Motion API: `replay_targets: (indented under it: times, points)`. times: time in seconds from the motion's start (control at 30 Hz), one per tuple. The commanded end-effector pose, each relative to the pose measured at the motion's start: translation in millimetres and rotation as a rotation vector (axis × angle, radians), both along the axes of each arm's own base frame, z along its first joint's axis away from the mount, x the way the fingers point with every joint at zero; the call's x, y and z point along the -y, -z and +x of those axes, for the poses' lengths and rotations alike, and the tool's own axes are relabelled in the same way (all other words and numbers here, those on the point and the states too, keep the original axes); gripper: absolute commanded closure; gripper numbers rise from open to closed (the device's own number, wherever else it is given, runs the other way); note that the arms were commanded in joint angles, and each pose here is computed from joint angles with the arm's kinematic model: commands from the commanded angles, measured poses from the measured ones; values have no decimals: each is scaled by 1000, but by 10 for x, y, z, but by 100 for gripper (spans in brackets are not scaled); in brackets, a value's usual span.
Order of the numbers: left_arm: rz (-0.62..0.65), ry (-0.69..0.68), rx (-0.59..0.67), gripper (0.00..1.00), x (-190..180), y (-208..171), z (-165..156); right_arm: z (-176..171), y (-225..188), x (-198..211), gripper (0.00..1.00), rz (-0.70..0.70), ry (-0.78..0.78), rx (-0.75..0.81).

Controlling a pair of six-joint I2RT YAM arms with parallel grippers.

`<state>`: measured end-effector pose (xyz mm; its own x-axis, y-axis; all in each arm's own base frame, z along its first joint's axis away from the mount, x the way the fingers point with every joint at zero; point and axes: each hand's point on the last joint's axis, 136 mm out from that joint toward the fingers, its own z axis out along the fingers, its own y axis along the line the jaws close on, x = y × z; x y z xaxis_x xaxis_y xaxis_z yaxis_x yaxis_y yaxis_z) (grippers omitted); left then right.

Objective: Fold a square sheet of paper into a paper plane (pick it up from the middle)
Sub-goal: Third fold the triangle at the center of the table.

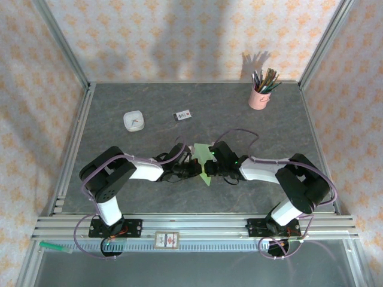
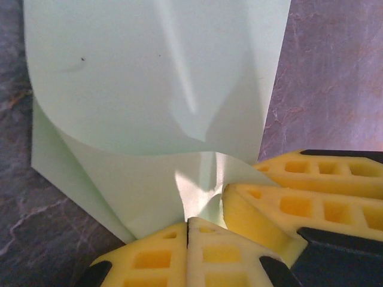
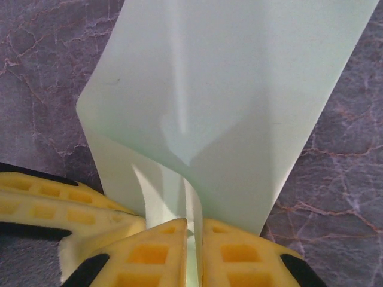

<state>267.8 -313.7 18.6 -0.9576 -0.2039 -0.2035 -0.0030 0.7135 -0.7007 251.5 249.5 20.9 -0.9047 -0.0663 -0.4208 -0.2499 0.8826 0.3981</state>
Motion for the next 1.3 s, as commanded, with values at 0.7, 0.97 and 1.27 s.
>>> replay_targets:
  times: [0.7, 0.97, 1.27]
  points:
    - [241, -4, -48, 96, -379, 509, -167, 192, -405, 192, 77, -20, 28, 68]
    - [221, -6, -45, 96, -336, 463, -147, -180, -549, 34, 88, 219, -31, 11]
    - [217, -6, -44, 96, -326, 455, -136, -401, -363, -128, 92, 316, -62, -72]
